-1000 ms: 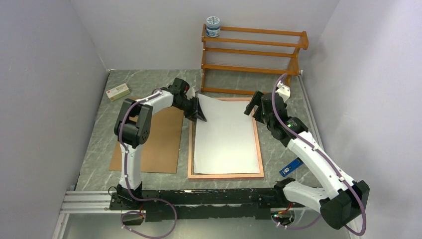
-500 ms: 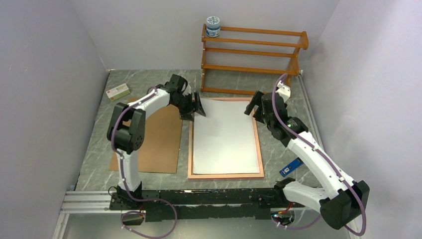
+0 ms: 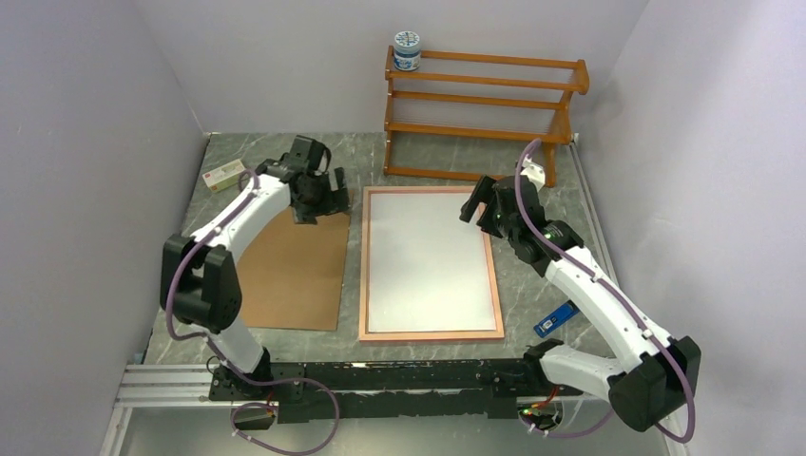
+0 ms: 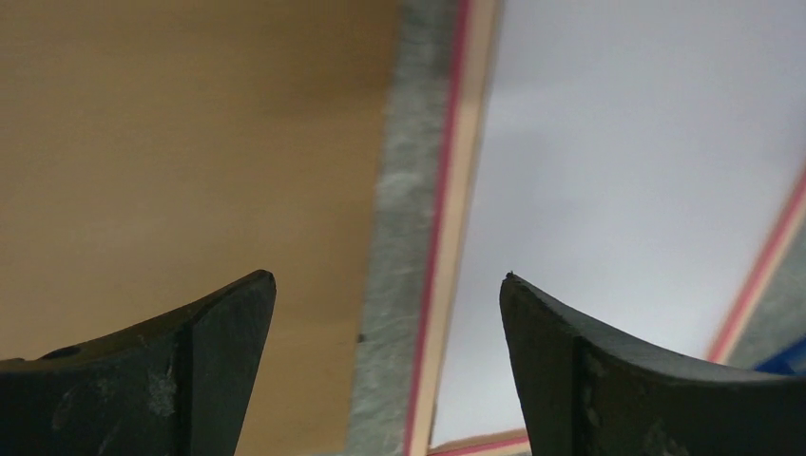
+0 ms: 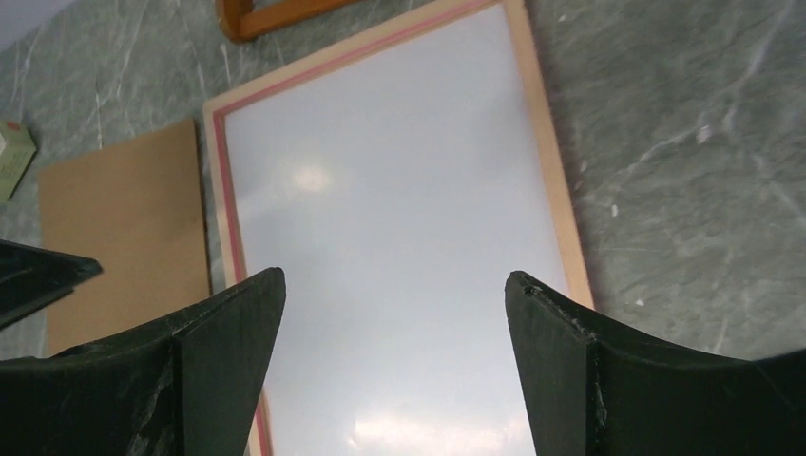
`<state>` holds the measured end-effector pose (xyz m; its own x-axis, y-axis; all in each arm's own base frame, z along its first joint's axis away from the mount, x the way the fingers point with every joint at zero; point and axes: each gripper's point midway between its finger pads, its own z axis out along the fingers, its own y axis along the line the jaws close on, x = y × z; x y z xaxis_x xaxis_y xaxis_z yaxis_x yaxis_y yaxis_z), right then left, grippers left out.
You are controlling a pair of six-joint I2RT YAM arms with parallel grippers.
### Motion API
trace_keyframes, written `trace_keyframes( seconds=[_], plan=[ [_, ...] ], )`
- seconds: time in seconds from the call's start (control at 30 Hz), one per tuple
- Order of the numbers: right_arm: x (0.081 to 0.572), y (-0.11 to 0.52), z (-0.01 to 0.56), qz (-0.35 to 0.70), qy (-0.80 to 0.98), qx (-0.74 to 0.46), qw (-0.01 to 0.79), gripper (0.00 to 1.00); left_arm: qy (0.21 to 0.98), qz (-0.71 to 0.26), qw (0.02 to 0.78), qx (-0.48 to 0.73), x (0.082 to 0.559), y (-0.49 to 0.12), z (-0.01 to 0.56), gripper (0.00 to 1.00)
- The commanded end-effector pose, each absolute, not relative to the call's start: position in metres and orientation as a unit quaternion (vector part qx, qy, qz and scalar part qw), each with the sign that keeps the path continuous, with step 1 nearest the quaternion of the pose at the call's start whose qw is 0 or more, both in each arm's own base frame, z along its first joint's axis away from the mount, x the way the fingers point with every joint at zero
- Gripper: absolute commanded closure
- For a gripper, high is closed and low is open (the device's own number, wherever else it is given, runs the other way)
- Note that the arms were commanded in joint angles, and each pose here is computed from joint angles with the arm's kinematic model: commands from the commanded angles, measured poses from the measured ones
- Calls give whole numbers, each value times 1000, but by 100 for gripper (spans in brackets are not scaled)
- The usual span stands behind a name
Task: Put the photo into the frame
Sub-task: Place the photo in the photo frame.
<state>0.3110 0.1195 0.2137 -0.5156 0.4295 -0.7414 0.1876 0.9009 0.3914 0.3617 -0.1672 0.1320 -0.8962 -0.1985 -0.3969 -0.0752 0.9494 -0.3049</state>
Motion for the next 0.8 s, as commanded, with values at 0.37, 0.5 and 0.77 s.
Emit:
trace_keyframes(
  seconds=[0.37, 0.5, 0.77],
  plan=[
    [291, 277, 174, 335, 888, 80, 305, 17, 906, -38, 349, -237, 371, 17, 125, 6],
    [280, 332, 160, 357, 896, 60, 258, 19, 889, -20, 348, -297, 373, 59, 112, 6],
    [281, 408, 121, 359, 911, 63, 193, 24, 859, 23, 351, -373, 368, 124, 86, 6]
  ],
)
